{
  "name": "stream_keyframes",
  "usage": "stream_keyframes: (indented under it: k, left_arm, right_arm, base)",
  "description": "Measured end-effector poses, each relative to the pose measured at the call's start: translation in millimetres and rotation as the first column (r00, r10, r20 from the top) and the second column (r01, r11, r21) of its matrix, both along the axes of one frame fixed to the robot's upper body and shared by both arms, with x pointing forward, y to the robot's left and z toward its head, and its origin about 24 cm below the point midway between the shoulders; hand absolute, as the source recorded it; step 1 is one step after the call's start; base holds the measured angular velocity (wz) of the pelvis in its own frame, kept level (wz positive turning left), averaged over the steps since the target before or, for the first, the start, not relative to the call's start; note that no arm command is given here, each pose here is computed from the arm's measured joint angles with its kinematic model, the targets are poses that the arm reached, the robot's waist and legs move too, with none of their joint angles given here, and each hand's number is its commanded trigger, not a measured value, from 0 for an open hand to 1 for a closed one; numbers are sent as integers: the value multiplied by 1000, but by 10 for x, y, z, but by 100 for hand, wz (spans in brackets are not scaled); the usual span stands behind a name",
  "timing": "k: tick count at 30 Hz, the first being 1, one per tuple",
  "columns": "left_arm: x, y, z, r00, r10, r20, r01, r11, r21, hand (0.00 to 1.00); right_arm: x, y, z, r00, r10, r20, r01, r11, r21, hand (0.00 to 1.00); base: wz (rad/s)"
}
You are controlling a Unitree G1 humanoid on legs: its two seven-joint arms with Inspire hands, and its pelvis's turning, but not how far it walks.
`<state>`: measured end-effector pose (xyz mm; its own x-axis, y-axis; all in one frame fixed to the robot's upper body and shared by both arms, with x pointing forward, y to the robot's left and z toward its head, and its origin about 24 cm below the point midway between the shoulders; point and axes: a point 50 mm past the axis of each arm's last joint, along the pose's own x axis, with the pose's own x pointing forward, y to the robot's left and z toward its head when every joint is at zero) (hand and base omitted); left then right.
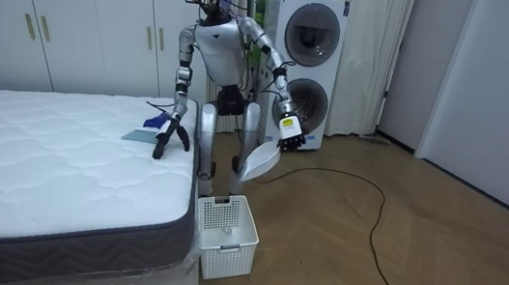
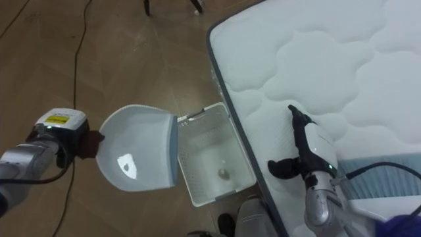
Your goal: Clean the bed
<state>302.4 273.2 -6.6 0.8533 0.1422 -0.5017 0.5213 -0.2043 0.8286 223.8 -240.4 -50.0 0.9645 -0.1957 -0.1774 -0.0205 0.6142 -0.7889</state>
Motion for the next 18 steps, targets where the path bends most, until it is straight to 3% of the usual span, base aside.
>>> stream_keyframes:
  k: [10,18]
  left_arm:
    - [-16,240,110,999,47,-18,-45,994,104,100]
    - [-32,277,104,997,78,-28,-74,992,100,100]
  right_arm:
    - [-5,23,-5,1000,-21,20,21,1000,7,0]
    - [-4,51,-2,999,-23,29,23,1000,1,0]
  base:
    - [0]
    - [0]
